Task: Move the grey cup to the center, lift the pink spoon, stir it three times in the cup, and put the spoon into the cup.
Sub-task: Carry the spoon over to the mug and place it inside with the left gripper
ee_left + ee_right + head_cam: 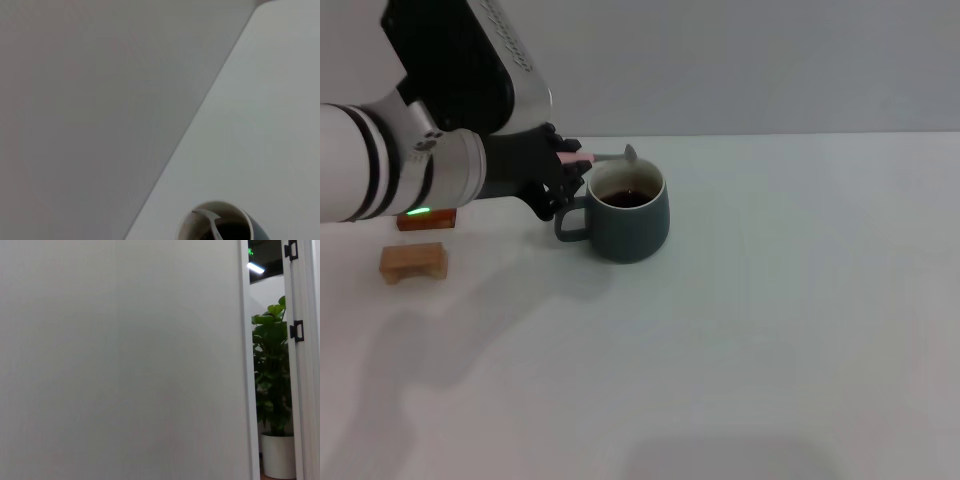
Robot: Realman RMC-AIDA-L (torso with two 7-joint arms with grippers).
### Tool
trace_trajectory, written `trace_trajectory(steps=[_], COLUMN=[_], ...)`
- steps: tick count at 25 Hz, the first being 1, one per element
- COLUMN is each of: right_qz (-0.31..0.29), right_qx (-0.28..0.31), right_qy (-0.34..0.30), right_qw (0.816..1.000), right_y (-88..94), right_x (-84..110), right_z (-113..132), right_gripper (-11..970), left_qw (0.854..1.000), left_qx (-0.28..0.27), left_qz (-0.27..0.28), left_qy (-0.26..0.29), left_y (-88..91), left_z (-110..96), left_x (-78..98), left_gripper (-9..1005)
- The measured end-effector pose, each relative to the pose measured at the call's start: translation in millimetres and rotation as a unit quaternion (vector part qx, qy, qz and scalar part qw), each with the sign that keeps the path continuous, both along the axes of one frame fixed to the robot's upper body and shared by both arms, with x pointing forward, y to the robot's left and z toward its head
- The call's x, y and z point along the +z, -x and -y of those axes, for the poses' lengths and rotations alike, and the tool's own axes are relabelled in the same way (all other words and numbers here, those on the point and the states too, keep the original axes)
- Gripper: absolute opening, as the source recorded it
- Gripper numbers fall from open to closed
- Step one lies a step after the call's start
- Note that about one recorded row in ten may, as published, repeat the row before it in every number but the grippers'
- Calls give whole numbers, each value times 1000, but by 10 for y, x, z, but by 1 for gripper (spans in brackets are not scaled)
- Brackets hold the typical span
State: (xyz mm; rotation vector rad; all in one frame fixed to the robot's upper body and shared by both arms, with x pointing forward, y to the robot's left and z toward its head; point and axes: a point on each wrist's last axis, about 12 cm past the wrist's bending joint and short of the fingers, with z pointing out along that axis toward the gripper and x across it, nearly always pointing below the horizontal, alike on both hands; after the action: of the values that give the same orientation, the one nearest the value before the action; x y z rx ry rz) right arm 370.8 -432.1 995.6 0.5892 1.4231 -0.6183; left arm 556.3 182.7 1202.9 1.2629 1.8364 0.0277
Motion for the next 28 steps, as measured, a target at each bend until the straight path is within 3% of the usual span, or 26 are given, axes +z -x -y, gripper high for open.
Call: trace_trajectory(steps=[18, 28], right_qz=[3, 2], right_qx=[1, 2], right_qy=[-2, -1], right_qw=[1000, 1000], right_y=[-23, -40], right_x=[4, 8], right_z=[-7, 1], right_gripper=[820, 820], left_qw=[998, 998], left_qx=[17, -2], left_qz=[-48, -44], left_qy=[-28, -34], left_y=[-367, -509], left_z=[2, 184], left_x=[-383, -394], left_gripper=[169, 170])
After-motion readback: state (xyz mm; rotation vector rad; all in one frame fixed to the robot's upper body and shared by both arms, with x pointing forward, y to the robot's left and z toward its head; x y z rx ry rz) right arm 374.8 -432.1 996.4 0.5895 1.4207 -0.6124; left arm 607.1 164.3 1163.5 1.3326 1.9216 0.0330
